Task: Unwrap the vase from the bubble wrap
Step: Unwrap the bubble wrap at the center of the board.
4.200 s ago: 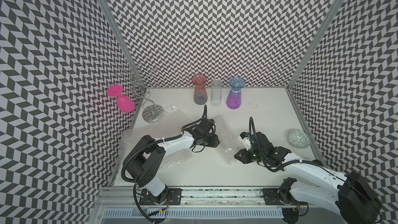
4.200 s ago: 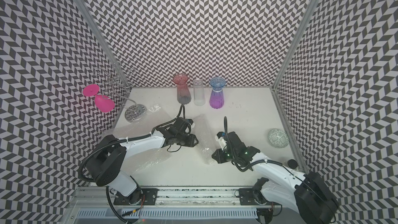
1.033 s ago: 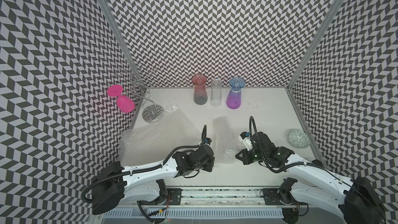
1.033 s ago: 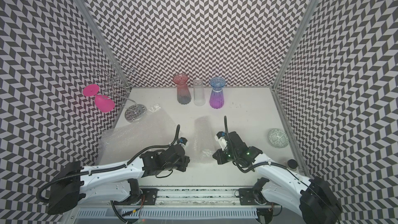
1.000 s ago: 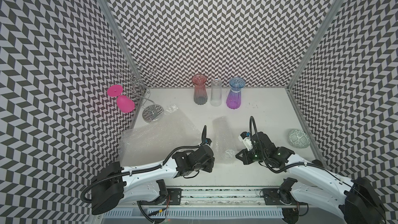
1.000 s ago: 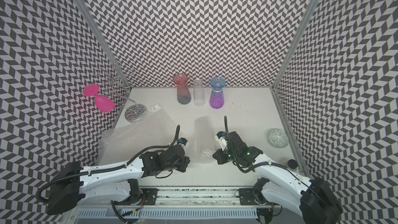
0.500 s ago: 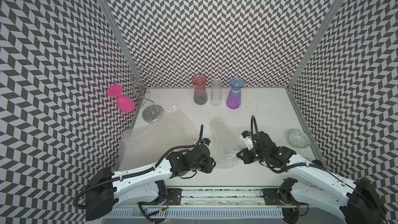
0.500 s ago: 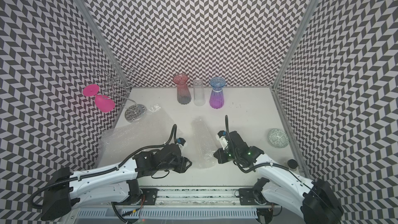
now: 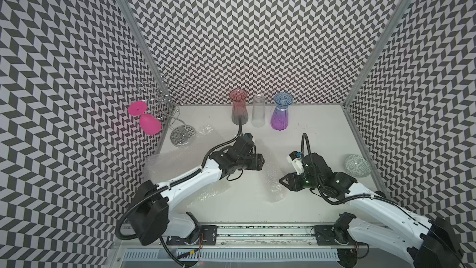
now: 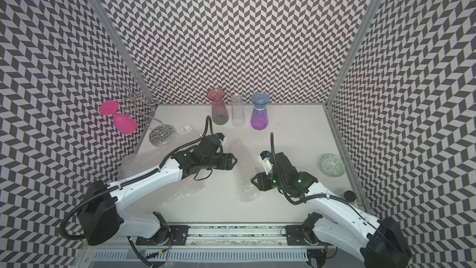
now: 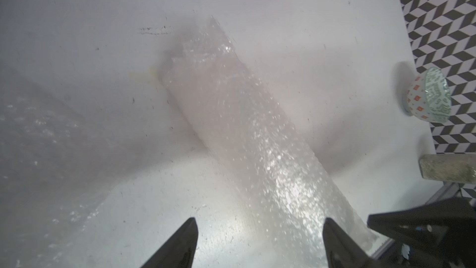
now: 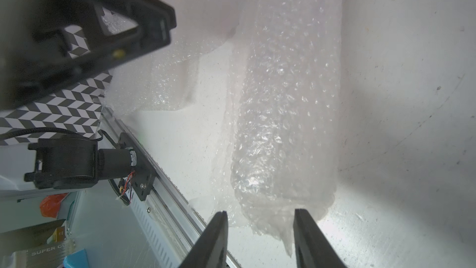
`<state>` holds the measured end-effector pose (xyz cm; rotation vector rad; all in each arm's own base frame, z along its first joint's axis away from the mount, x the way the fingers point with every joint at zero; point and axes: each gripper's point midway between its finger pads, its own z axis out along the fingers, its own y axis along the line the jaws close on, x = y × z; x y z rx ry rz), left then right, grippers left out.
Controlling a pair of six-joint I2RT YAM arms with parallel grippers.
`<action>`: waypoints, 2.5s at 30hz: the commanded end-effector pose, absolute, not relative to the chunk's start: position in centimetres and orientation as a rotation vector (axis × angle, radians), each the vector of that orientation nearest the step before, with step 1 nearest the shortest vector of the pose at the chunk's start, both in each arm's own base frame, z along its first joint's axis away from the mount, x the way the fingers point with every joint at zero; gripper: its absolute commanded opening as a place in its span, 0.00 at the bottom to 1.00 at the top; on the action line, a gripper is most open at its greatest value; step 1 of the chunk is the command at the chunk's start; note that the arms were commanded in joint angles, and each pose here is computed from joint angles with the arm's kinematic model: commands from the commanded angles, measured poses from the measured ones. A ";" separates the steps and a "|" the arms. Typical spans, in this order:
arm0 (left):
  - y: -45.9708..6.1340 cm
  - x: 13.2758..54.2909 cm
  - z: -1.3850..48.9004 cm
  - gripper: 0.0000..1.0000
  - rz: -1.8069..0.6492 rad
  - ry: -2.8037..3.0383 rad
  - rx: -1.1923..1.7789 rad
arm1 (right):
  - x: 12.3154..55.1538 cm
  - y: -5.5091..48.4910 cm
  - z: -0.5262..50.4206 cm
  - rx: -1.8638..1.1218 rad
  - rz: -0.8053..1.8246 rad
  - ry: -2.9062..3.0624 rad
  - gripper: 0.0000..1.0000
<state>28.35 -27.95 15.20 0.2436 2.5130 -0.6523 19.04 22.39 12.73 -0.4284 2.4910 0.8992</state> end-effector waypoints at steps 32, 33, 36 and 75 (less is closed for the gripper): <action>-27.0 32.6 8.3 0.26 -0.496 2.614 0.254 | 31.1 28.0 10.5 -0.477 0.809 2.517 0.59; -27.0 32.6 8.2 0.23 -0.498 2.615 0.252 | 31.2 28.1 10.2 -0.478 0.811 2.522 0.59; -26.8 32.5 7.9 0.19 -0.495 2.622 0.252 | 31.3 28.4 9.5 -0.482 0.822 2.538 0.58; -20.9 31.8 5.9 0.00 -0.479 2.637 0.046 | 31.9 21.6 12.2 -0.502 0.338 2.408 0.00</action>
